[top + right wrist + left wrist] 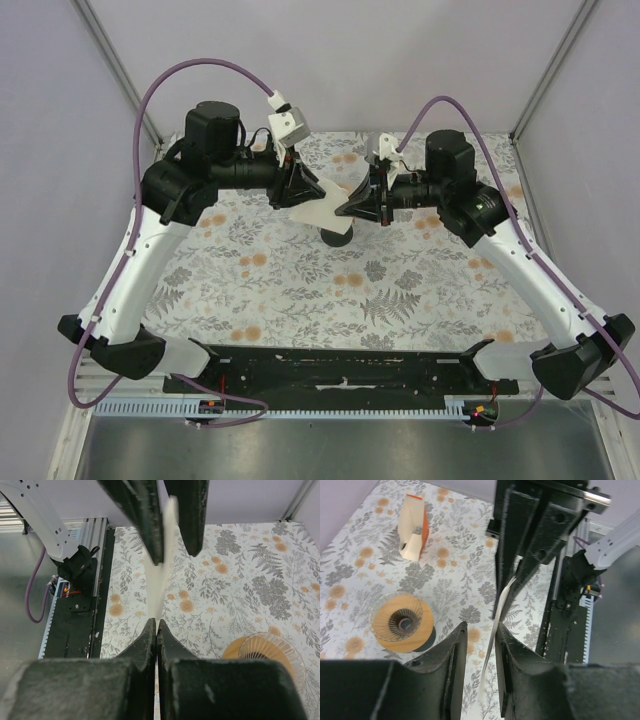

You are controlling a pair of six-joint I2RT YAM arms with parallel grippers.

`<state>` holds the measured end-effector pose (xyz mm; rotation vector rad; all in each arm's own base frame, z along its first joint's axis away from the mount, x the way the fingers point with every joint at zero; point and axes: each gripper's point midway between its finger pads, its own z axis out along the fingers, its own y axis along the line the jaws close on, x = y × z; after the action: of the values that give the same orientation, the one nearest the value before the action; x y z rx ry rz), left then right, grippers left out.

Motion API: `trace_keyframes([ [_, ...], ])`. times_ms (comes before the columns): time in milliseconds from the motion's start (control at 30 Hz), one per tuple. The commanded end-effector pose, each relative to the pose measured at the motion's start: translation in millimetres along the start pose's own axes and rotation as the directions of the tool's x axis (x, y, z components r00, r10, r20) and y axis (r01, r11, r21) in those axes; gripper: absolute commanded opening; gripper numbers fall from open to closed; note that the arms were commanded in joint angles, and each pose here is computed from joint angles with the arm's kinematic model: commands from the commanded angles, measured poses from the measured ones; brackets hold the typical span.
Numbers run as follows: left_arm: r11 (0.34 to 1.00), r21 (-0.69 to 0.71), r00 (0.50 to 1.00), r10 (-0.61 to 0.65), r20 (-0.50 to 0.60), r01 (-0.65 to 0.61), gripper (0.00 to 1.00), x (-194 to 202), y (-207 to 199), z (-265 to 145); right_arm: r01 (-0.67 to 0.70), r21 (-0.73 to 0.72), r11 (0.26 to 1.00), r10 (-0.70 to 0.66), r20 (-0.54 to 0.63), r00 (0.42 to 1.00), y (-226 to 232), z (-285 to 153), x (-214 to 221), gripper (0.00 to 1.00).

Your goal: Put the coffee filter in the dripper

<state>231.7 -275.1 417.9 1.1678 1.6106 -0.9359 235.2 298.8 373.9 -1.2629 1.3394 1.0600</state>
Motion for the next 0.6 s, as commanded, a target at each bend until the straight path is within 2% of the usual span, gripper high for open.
trace_keyframes([
  [0, 0.996, -0.074, 0.998, 0.057, -0.001, -0.057, 0.31, -0.8, 13.4, -1.4, 0.075, -0.080, 0.994, -0.072, 0.046, 0.996, 23.6, -4.4, -13.4, 0.00],
  [67, 0.998, -0.033, 0.999, 0.048, 0.001, -0.048, 0.25, 1.9, 6.5, 0.4, 0.075, -0.080, 0.994, -0.072, 0.047, 0.996, 24.2, -4.5, -13.9, 0.01],
  [267, 0.995, 0.101, 1.000, 0.029, 0.003, -0.029, 0.24, 12.8, -16.2, 3.9, 0.085, -0.074, 0.994, -0.082, 0.052, 0.995, 22.3, -4.9, -18.1, 0.01],
  [333, 0.994, 0.105, 1.000, 0.030, 0.004, -0.030, 0.16, 13.6, -17.8, 3.2, 0.092, -0.062, 0.994, -0.088, 0.052, 0.995, 20.1, -5.0, -20.0, 0.02],
  [400, 0.994, 0.103, 0.999, 0.034, 0.000, -0.034, 0.04, 15.5, -19.3, 1.0, 0.089, -0.037, 0.995, -0.087, 0.042, 0.995, 15.7, -5.2, -17.6, 0.02],
  [500, 0.995, 0.092, 0.999, 0.046, -0.011, -0.045, 0.02, 18.3, -19.5, -1.6, 0.075, 0.016, 0.997, -0.075, 0.014, 0.997, 4.6, -3.8, -9.1, 0.10],
  [567, 0.996, 0.076, 0.999, 0.045, -0.019, -0.043, 0.02, 20.9, -16.8, -2.2, 0.074, 0.036, 0.997, -0.074, 0.005, 0.997, 1.2, -4.3, -7.0, 0.24],
])
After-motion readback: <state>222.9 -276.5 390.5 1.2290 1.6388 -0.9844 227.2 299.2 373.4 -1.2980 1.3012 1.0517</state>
